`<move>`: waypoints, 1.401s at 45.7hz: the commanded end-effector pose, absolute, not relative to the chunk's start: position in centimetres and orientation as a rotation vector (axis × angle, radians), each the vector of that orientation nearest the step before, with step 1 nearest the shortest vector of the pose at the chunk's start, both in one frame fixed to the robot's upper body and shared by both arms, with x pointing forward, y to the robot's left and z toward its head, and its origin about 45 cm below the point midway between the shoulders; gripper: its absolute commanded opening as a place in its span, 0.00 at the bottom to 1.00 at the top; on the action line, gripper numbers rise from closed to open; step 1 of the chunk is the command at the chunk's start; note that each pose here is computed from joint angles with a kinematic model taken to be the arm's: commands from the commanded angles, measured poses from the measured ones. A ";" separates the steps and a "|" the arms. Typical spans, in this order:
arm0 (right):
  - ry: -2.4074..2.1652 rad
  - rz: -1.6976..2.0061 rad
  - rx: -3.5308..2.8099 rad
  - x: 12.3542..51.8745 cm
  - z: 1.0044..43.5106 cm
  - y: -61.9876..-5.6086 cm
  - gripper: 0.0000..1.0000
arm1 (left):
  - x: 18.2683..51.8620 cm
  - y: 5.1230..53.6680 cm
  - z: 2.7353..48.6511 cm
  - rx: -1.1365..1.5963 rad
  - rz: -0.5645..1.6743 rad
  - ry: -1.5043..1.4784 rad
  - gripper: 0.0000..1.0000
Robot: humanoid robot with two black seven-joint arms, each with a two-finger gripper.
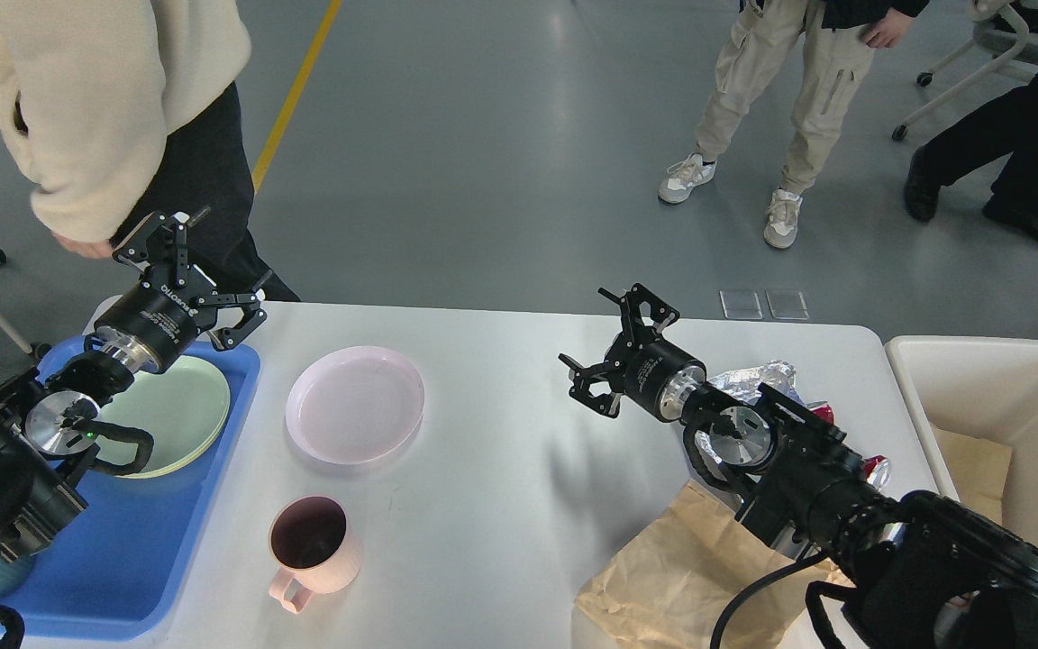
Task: Tidy desktop
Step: 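Move the left gripper from the tray toward the pink mug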
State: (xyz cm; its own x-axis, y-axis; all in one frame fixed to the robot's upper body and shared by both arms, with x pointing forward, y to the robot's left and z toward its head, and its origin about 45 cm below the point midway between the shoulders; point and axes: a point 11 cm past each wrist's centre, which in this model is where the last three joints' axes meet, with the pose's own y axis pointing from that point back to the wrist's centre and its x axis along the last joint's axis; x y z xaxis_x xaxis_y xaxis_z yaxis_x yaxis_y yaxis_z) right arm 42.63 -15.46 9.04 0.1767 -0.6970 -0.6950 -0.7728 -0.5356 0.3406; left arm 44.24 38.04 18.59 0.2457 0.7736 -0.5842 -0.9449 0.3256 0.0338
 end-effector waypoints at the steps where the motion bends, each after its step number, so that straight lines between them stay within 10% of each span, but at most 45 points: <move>1: 1.467 1.302 -2.340 42.6 9.0 -15.5 1.00 | 44.1 38.2 18.5 -0.355 1.210 0.563 0.98; 15: 1.469 1.302 -2.339 42.6 9.0 -15.5 1.00 | 42.0 48.3 26.9 -0.103 1.218 0.346 0.98; 35: 1.466 1.300 -2.341 42.7 9.1 -15.4 1.00 | 40.0 39.9 49.8 0.851 0.696 -0.253 0.98; 64: 1.466 1.300 -2.341 42.7 9.1 -15.4 1.00 | 33.5 32.0 32.0 1.344 -0.036 -0.515 0.93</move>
State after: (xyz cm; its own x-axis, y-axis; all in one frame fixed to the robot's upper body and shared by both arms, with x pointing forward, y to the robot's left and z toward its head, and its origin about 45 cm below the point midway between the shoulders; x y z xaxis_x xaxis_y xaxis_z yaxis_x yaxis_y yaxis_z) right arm 42.65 -15.45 9.05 0.1772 -0.6974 -0.6945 -0.7727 -0.5356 0.3406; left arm 33.97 31.78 36.41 0.8897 -0.2676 0.3700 -0.2944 0.2833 0.9127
